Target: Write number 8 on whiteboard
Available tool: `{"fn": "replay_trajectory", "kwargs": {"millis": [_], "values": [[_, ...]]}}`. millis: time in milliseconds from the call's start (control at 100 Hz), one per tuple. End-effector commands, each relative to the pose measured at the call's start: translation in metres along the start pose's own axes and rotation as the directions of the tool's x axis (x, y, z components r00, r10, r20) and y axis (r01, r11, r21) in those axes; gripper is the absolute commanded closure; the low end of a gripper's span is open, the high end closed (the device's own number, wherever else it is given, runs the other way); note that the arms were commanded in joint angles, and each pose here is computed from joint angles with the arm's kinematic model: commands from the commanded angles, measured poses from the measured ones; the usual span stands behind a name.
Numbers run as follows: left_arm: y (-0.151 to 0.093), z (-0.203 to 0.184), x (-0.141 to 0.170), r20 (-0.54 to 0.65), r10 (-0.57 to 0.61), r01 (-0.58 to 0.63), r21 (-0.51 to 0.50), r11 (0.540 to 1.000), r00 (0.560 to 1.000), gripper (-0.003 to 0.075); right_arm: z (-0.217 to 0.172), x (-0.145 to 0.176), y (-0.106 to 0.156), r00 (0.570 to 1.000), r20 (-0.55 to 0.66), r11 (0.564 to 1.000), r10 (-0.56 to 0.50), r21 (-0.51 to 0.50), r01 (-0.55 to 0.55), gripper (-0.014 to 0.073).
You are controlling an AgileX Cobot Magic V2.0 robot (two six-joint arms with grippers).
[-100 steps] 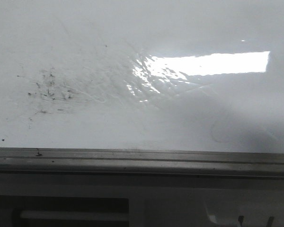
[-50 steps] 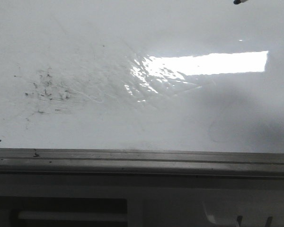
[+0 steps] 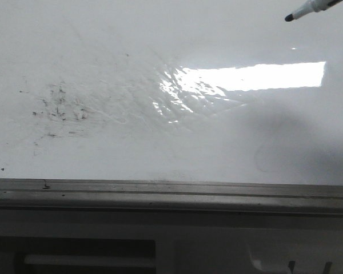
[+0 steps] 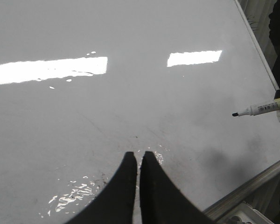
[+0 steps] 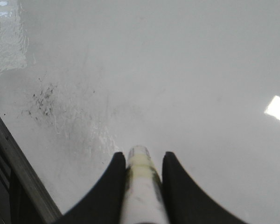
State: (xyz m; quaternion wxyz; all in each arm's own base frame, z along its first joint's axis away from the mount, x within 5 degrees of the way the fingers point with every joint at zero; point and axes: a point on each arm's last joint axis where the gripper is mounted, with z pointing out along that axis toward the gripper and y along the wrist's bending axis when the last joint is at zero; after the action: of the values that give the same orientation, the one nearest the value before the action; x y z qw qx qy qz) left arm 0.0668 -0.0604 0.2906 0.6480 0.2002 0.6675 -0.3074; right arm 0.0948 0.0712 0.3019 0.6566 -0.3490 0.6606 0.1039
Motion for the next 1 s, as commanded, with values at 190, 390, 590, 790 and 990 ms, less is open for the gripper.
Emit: {"fn": "replay_trajectory", "kwargs": {"millis": [190, 390, 590, 790, 990], "values": [[-0.003, 0.001, -0.008, 0.016, -0.016, 0.015, 0.026, 1.000, 1.000, 0.0741, 0.004, -0.017, -0.006, 0.996, 0.090, 0.999, 0.007, 0.032, -0.010, 0.0638], [-0.003, 0.001, -0.008, 0.016, -0.016, 0.015, 0.026, 1.000, 1.000, 0.0741, 0.022, -0.011, -0.004, 0.999, 0.035, 1.000, 0.009, 0.012, -0.009, 0.0638], [-0.003, 0.001, -0.008, 0.016, -0.018, 0.017, 0.026, 1.000, 1.000, 0.0741, 0.037, -0.013, -0.005, 1.000, 0.016, 1.000, -0.005, 0.003, 0.005, 0.0638], [-0.003, 0.001, -0.008, 0.016, -0.018, 0.017, 0.026, 1.000, 1.000, 0.0741, 0.050, -0.018, -0.011, 1.000, -0.018, 1.000, -0.010, 0.021, 0.011, 0.0638], [-0.003, 0.001, -0.008, 0.015, -0.018, 0.017, 0.023, 1.000, 1.000, 0.0741, 0.056, -0.016, -0.015, 0.999, -0.042, 0.999, -0.008, 0.032, 0.010, 0.0638]]}}
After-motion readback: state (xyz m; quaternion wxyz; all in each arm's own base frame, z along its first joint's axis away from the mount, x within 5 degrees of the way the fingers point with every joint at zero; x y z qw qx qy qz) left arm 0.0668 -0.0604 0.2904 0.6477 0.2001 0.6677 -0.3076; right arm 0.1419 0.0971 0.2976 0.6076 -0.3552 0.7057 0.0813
